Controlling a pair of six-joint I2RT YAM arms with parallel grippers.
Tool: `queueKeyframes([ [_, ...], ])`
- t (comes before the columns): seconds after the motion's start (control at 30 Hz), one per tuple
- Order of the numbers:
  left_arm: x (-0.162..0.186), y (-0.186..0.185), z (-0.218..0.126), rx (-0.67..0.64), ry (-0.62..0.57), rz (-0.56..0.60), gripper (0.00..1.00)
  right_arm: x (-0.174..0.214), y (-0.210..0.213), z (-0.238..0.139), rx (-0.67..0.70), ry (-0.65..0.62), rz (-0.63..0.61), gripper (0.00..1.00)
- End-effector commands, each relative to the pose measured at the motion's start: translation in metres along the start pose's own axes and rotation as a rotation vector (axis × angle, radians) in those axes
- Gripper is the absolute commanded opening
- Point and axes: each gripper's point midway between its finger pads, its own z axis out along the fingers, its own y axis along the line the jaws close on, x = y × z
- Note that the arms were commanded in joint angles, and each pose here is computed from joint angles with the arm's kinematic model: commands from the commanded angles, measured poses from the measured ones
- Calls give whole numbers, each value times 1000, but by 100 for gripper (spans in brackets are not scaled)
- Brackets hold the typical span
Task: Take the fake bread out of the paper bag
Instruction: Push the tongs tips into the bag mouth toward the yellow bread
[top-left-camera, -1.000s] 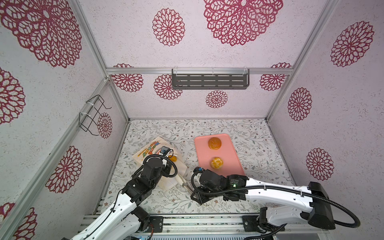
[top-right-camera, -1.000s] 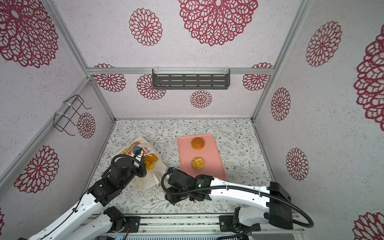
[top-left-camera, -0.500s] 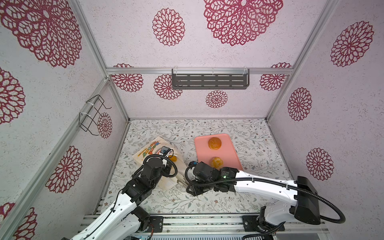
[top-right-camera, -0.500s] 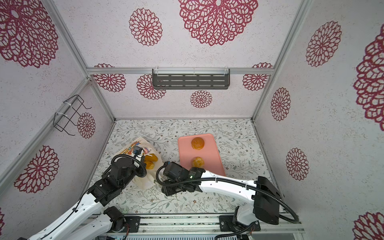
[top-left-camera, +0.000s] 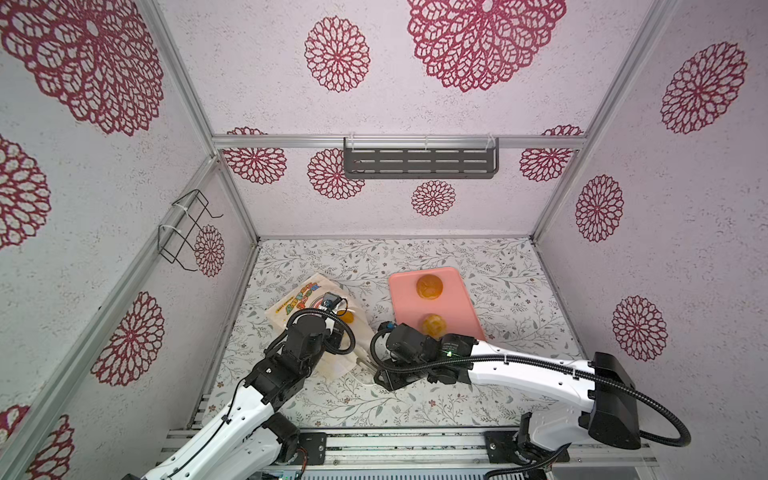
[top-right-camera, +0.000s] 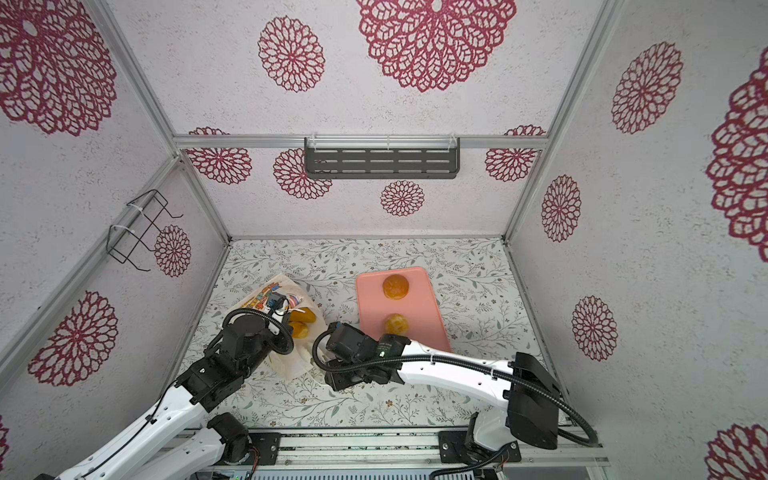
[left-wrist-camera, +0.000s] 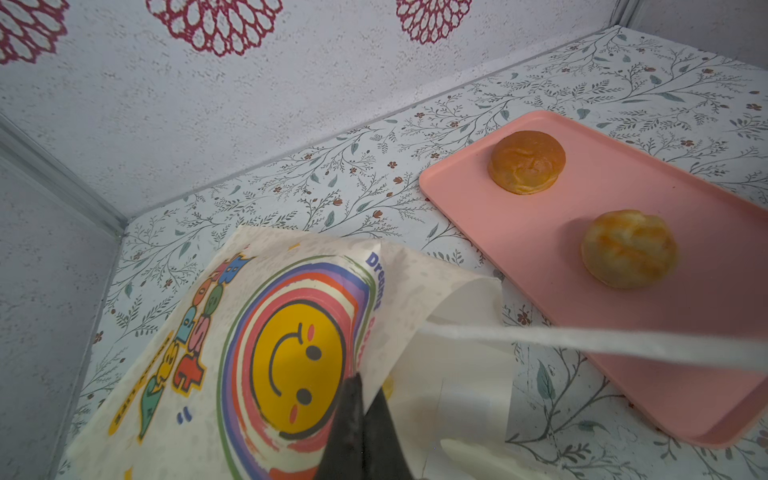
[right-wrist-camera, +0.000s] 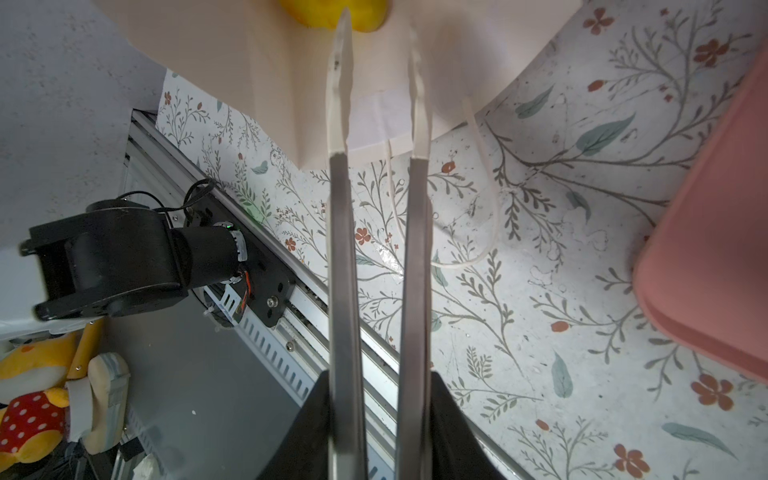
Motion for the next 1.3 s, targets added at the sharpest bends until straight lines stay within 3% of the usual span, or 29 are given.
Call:
queueKeyframes([
  [0.0,-15,-8,-5,40,-68,-4,0,-20,13,-1,-52,-96,11,25],
  [0.33,-9,-11,-9,54,-69,19,0,-20,19,23,-61,-103,-31,21],
  [0.87,2,-1,-31,51,-109,-87,0,-5,9,27,31,-152,-416,28],
  [1.27,9,-1,-29,48,-86,-128,0,-16,15,21,50,-210,-548,27],
])
